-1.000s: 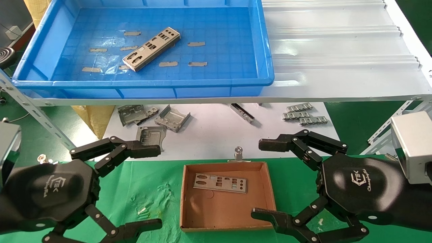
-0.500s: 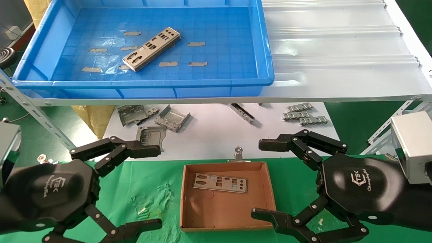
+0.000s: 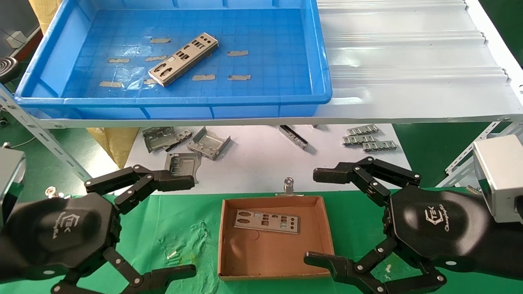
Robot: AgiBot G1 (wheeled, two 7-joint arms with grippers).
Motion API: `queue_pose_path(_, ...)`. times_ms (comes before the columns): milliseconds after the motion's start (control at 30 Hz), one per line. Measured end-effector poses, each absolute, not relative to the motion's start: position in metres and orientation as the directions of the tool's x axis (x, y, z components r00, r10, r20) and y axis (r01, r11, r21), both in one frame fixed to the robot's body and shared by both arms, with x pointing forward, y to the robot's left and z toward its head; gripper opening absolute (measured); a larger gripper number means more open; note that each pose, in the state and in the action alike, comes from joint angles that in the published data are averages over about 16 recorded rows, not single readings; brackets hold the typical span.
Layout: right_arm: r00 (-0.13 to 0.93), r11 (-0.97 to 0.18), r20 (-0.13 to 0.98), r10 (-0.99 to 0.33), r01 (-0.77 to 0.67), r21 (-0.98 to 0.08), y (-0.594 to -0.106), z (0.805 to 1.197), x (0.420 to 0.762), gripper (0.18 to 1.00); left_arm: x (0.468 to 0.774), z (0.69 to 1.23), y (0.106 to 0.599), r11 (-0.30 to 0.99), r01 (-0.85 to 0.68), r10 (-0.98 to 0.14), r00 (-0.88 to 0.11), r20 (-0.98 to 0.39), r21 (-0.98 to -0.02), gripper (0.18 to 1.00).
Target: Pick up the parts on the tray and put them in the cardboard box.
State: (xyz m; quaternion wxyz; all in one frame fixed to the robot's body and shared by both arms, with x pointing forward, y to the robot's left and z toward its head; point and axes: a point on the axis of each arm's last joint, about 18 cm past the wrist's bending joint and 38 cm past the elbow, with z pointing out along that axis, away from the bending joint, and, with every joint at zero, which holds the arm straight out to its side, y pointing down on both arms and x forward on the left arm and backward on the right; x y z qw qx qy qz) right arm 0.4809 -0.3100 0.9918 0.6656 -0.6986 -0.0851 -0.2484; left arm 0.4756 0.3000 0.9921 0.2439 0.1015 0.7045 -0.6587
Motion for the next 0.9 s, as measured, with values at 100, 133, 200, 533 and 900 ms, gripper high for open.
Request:
queue_pose_path(100, 0.862, -0.1, 0.46, -0.212, 0.45, -0.888, -0.31, 0.9918, 0.4809, 1.0, 0.4756, 0.9921, 0.3, 0.112, 0.464, -0.178, -0.86, -0.477, -0.879, 1.001)
queue_pose_path(133, 0.862, -0.1, 0.46, -0.212, 0.45, -0.888, -0.31, 0.9918, 0.4809, 1.0, 0.4756, 0.9921, 0.3, 0.112, 0.464, -0.178, -0.86, -0.477, -0.879, 1.001)
queue_pose_path(200, 0.862, -0.1, 0.46, -0.212, 0.45, -0.888, -0.31, 0.9918, 0.4809, 1.0, 0.4756, 0.9921, 0.3, 0.112, 0.464, -0.178, -0.86, -0.477, -0.879, 1.001)
queue_pose_path(533, 0.862, -0.1, 0.46, -0.212, 0.45, -0.888, -0.31, 0.9918, 0.4809, 1.0, 0.4756, 0.9921, 0.3, 0.112, 0.464, -0.178, -0.86, -0.477, -0.879, 1.001)
queue_pose_path(900, 0.862, -0.1, 0.46, -0.212, 0.45, -0.888, -0.31, 0.9918, 0.4809, 1.0, 0.4756, 0.9921, 0.3, 0.112, 0.464, -0.178, -0.86, -0.477, -0.879, 1.001)
